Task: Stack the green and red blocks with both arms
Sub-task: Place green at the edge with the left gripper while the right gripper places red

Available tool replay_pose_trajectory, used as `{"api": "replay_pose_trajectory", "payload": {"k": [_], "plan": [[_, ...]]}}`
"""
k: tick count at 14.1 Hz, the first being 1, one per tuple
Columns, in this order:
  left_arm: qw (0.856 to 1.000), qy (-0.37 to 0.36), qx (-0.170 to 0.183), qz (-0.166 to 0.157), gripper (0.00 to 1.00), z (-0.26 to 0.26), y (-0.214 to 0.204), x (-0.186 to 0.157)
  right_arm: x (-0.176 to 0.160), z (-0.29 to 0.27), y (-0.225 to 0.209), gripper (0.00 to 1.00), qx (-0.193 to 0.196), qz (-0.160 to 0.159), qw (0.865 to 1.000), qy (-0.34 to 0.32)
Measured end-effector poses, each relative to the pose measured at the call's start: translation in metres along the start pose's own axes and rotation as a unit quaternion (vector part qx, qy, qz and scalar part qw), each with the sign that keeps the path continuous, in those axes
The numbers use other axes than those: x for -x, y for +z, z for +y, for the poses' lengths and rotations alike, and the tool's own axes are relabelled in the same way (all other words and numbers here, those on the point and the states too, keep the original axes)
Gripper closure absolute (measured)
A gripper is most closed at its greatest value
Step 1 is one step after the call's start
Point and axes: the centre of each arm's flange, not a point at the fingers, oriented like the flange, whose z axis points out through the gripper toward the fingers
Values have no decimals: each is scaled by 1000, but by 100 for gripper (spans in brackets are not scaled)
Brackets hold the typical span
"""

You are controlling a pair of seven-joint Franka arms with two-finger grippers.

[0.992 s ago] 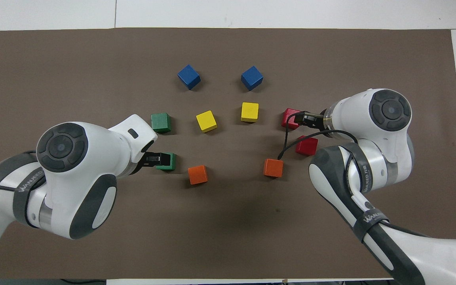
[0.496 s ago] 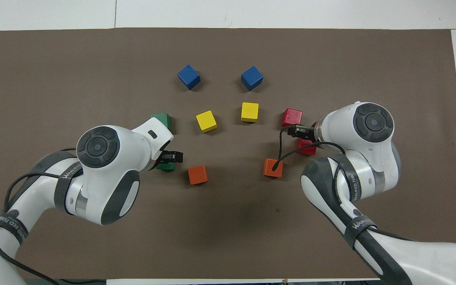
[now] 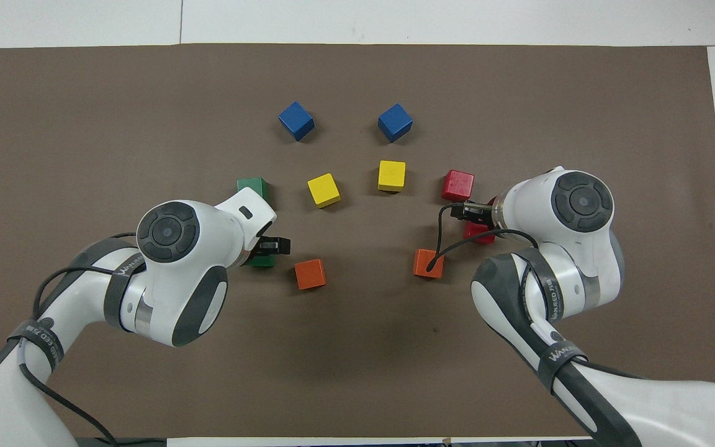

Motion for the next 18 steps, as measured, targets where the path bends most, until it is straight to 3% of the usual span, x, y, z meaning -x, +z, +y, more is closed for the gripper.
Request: {"api": "replay_pose_trajectory", "payload": {"k": [2, 3, 4, 5, 7, 10, 13, 18], "plan": [[1000, -1, 1, -1, 0, 5, 12, 1, 5, 3, 7, 0, 0, 1, 1000, -1], [1000, 2, 1, -2, 9, 10, 19, 3, 6, 4, 9, 8, 0, 0, 1000, -5], [1000, 4, 0, -5, 9, 14, 23, 4, 6, 4, 9, 9, 0, -1, 1000, -11], [1000, 5, -1, -5, 18, 14, 24, 4, 6, 6, 10, 15, 1, -1, 1000, -21], [1000, 7, 0, -1, 44, 11, 14, 1, 1, 16, 10, 45, 3, -1, 999, -40], [1000, -9, -2, -6, 44, -9, -3, -16, -27, 65, 5, 45, 8, -1, 995, -97], [1000, -30, -3, -6, 44, -75, -44, -42, -60, 122, -7, 45, 11, 14, 988, -152], [1000, -28, -3, -11, 44, -275, -62, -39, -79, 173, 8, 45, 16, 27, 979, -200]]}}
